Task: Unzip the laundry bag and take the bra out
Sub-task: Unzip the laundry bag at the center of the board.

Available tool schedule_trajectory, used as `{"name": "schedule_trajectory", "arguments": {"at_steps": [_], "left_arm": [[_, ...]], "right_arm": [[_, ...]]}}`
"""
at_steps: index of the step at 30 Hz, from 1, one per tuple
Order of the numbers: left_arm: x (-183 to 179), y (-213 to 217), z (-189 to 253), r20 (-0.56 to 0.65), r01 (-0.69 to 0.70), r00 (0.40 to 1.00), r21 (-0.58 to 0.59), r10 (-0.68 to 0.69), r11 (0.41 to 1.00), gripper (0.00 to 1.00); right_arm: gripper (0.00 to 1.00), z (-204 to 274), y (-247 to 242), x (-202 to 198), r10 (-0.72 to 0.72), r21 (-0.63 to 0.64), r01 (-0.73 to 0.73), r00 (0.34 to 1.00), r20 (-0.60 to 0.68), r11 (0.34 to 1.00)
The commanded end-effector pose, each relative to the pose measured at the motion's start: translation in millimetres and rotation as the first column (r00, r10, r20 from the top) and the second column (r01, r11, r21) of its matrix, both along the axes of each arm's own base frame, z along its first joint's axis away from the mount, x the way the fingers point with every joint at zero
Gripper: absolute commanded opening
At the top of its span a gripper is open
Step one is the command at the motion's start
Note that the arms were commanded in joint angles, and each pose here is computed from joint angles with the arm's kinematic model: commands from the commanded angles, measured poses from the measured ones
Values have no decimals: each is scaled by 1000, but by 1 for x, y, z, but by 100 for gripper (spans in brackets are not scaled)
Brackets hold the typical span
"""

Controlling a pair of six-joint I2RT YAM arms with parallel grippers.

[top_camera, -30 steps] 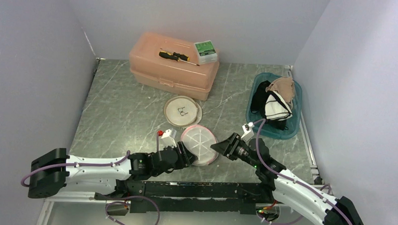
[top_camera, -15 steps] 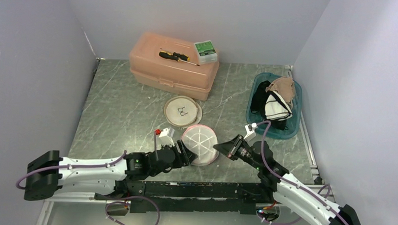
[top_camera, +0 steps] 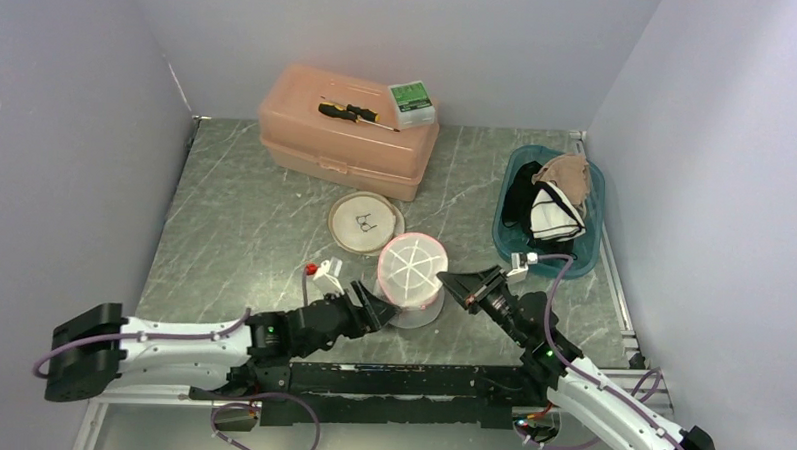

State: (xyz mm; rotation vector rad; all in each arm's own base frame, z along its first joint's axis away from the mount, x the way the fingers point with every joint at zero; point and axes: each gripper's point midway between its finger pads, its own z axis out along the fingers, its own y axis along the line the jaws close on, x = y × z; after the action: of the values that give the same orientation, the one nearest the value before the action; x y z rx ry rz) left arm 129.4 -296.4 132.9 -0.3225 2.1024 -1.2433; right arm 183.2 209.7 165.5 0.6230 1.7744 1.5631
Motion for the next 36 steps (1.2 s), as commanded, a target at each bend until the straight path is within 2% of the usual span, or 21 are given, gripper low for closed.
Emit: {"name": "schedule_trajectory", "arguments": {"at_steps": [1,5,9,16,26,32,34,36], "left_arm": [[-1,-31,26,-3,7,1000,-178,-8,984,77],[12,-36,30,3,-68,997,-241,71,968,77],[22,-39,31,-4,-120,992,-236,122,964,76],[28,-34,17,-35,-173,985,-231,169,957,68],[35,-44,28,21,-101,994,-254,110,962,67],[36,-50,22,15,-68,997,-280,76,957,66],[36,-51,23,26,-58,997,-287,69,956,59],[35,-54,27,43,-44,997,-300,60,953,46]], "right_arm": [[0,38,-7,12,-77,125,72,996,35,990],[0,28,-6,11,-72,126,71,997,4,990],[0,25,-7,9,-68,105,67,998,2,992],[0,24,-11,6,-73,73,72,997,24,995],[0,18,-2,-5,10,50,-11,1000,24,999],[0,15,1,-8,32,55,-33,999,19,998],[0,15,1,-9,33,49,-34,999,23,998],[0,14,1,-9,37,35,-38,999,27,999]]}}
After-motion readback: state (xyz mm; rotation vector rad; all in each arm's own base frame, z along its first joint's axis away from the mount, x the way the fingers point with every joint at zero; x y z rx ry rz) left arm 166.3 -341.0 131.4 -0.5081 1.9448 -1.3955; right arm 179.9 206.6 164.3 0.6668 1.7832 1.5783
